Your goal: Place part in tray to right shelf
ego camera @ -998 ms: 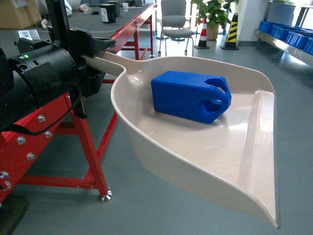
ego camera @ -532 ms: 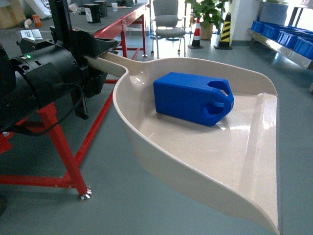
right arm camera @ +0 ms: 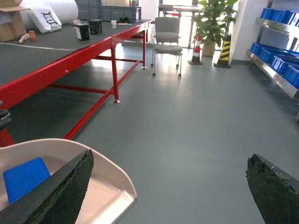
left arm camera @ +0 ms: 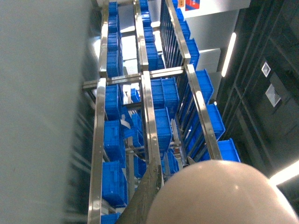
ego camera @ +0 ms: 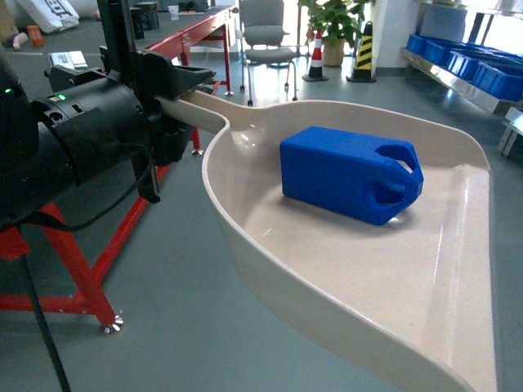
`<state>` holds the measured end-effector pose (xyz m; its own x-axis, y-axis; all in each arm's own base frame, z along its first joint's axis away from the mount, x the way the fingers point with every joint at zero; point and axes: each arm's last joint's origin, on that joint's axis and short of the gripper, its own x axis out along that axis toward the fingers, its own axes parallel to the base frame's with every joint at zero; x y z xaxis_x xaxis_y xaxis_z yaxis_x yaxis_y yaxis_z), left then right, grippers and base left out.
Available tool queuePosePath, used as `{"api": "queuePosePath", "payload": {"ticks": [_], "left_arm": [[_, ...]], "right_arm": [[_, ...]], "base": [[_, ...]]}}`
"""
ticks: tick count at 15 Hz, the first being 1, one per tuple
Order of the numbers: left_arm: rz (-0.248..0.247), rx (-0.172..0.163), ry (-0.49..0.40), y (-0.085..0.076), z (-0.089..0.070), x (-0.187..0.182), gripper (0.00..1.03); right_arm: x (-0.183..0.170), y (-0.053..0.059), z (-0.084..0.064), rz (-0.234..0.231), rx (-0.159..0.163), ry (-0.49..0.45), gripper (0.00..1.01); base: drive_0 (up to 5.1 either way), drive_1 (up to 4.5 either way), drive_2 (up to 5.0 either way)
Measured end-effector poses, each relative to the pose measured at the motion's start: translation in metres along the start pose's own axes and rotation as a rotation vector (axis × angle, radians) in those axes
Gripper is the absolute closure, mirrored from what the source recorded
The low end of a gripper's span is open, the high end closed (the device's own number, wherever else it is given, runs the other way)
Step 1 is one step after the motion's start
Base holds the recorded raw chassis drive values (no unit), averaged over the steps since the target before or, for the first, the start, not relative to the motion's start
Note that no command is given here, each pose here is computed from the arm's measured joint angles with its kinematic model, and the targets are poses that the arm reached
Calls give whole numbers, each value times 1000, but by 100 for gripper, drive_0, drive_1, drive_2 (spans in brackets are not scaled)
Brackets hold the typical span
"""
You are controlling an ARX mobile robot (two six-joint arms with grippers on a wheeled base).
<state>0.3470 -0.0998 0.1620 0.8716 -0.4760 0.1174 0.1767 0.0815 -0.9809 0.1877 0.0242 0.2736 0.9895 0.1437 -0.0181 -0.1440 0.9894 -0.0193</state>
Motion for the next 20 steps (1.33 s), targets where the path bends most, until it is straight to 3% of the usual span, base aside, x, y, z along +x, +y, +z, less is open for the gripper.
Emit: {"api": "queuePosePath", "payload": {"ticks": [3,20], "left_arm": [[6,3,-30,0,7,-2,91],[5,3,-31,0,6,-1,91]], "right_arm": [[-1,0,0,-1,0,0,3],[0,0,0,0,0,3,3]], "base": [[11,414,-392],[1,405,-403]]}}
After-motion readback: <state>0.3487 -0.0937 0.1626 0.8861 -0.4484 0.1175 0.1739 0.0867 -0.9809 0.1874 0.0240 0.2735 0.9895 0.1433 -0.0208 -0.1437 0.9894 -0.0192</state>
